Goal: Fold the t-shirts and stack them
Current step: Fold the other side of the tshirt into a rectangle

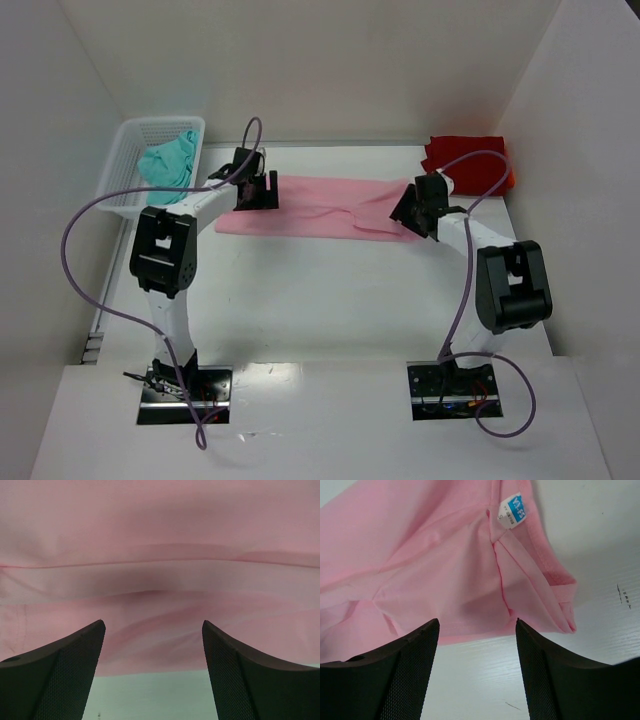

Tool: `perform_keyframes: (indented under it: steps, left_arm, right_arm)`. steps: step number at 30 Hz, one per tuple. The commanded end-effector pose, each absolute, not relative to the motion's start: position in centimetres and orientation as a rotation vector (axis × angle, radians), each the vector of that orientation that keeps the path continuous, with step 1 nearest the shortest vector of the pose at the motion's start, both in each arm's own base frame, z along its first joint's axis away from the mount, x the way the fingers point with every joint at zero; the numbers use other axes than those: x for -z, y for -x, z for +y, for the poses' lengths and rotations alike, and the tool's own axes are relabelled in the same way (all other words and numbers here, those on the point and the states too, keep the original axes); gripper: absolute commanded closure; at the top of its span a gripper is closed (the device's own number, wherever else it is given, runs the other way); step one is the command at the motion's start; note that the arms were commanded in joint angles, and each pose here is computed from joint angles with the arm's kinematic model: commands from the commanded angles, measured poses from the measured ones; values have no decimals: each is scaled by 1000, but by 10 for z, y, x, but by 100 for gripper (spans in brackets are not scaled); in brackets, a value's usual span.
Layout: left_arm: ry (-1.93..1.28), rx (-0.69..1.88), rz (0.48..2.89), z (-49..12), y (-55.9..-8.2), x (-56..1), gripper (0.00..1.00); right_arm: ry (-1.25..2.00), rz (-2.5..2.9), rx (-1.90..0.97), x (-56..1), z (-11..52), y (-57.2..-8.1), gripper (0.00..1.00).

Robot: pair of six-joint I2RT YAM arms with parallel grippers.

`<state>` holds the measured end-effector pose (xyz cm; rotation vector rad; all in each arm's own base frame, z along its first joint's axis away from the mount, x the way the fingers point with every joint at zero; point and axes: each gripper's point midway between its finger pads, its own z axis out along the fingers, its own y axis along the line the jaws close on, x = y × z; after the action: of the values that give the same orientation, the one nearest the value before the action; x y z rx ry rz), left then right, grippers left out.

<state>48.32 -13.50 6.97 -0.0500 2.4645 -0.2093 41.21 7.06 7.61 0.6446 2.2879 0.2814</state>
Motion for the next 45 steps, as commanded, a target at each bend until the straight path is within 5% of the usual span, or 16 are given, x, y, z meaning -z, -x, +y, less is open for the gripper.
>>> perform_keyframes:
  steps: [1,7,10,14,18,23,45]
  left_arm:
    - [60,60,2494,-116,-483,-47,14]
    - [65,-9,2508,-107,-484,-38,14]
    - [67,-24,2516,-106,-485,-32,14]
    - [84,-64,2488,-101,-494,-36,14]
    - [97,-112,2488,-95,-496,-30,13]
    - [94,-121,2509,-94,-493,-24,11]
    - [91,-96,2551,-99,-488,-18,7]
  right_arm:
    - [-619,2258,-282,-80,70,-428,32]
    - [-622,2276,-274,-69,71,-437,32]
    - [-619,2287,-283,-65,74,-443,40]
    - [-616,2269,-291,-69,75,-450,53]
    - [-617,2277,-287,-65,75,-452,79]
    - [-613,2258,-296,-70,77,-463,95]
    - [-578,2094,-395,-129,80,-580,90]
